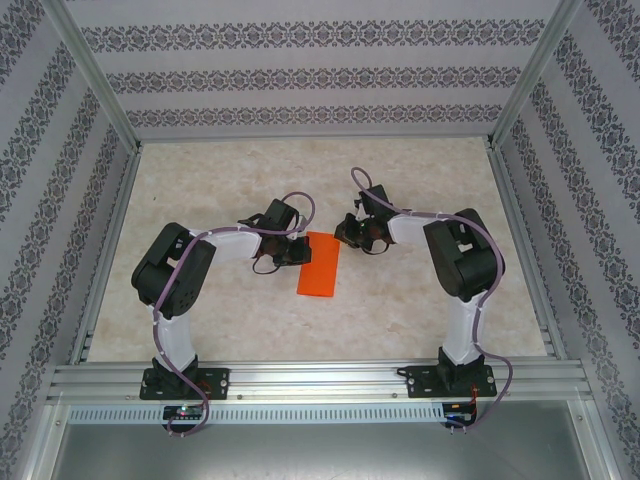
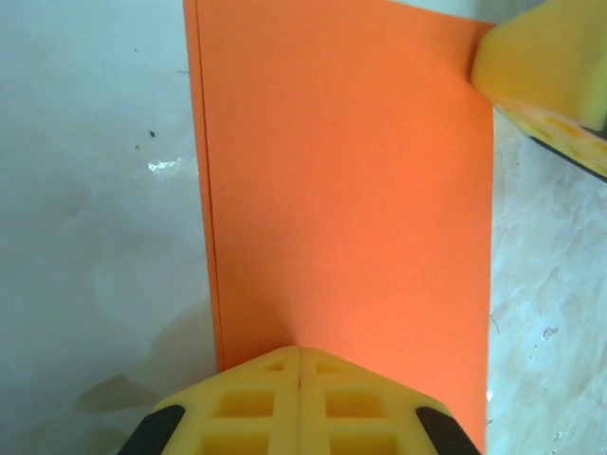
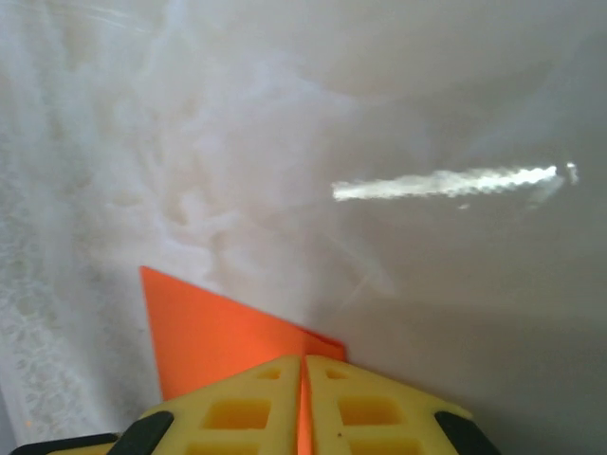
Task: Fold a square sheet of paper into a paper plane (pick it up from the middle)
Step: Fold the square sheet of paper in half at the center of the table.
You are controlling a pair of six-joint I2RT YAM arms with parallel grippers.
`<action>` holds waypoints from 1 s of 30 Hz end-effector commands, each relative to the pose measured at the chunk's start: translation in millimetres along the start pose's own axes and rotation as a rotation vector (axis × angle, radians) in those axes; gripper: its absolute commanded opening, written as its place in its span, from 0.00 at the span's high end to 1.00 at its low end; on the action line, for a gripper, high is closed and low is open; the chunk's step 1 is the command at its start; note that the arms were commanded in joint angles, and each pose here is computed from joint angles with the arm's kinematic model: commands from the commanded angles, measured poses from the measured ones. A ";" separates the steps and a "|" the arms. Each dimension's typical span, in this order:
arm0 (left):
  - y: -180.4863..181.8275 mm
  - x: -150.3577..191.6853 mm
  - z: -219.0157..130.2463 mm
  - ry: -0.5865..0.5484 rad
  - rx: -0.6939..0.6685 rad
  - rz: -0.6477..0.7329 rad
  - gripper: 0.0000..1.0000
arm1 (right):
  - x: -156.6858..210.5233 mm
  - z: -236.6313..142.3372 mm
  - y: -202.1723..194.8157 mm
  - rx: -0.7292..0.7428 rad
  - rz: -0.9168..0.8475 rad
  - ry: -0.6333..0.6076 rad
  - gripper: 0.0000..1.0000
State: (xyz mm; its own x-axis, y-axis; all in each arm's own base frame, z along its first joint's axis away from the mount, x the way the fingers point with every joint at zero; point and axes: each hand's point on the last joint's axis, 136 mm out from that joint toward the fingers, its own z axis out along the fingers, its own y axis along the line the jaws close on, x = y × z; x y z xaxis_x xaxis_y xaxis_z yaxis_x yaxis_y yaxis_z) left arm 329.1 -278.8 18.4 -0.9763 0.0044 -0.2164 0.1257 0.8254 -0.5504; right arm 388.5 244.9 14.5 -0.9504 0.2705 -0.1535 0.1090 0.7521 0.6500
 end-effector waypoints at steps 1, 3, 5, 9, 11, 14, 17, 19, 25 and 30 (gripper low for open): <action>30.8 34.8 13.7 0.111 -0.121 -0.013 1.00 | 0.0 3.7 -6.3 0.031 0.000 0.007 0.88; 30.1 34.6 13.1 0.110 -0.121 -0.010 1.00 | -3.0 -1.9 -3.6 0.043 -0.007 -0.005 0.88; 29.8 34.3 12.7 0.111 -0.121 -0.007 1.00 | -9.2 -11.7 6.1 0.033 -0.021 -0.029 0.88; 30.7 34.3 12.0 0.111 -0.126 -0.004 1.00 | -18.2 -27.5 35.8 -0.041 -0.058 -0.050 0.88; 30.5 33.5 12.4 0.111 -0.126 -0.003 1.00 | -21.3 -29.3 45.8 -0.073 -0.068 -0.047 0.88; 29.8 32.7 12.0 0.109 -0.125 -0.003 1.00 | -23.0 -23.9 43.7 -0.069 -0.063 -0.039 0.88; 28.5 31.3 11.8 0.106 -0.123 -0.001 1.00 | -21.7 -12.4 31.8 -0.044 -0.040 -0.023 0.88; 28.5 31.3 11.9 0.106 -0.122 -0.001 1.00 | -19.7 -5.3 21.1 -0.013 -0.024 -0.018 0.88; 29.5 32.2 11.1 0.108 -0.127 0.000 1.00 | -11.0 13.3 -5.1 0.046 0.022 0.015 0.88; 32.6 34.8 12.2 0.111 -0.132 -0.005 1.00 | -17.3 2.1 2.4 0.027 0.016 -0.008 0.88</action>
State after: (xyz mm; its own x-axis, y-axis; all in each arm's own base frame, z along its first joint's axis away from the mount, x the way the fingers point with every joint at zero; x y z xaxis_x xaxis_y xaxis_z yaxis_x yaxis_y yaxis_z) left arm 329.0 -278.8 18.5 -0.9733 0.0244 -0.2281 0.1463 0.8318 -0.5354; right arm 405.1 247.6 15.0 -0.9507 0.2785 -0.1362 0.1271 0.7509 0.6481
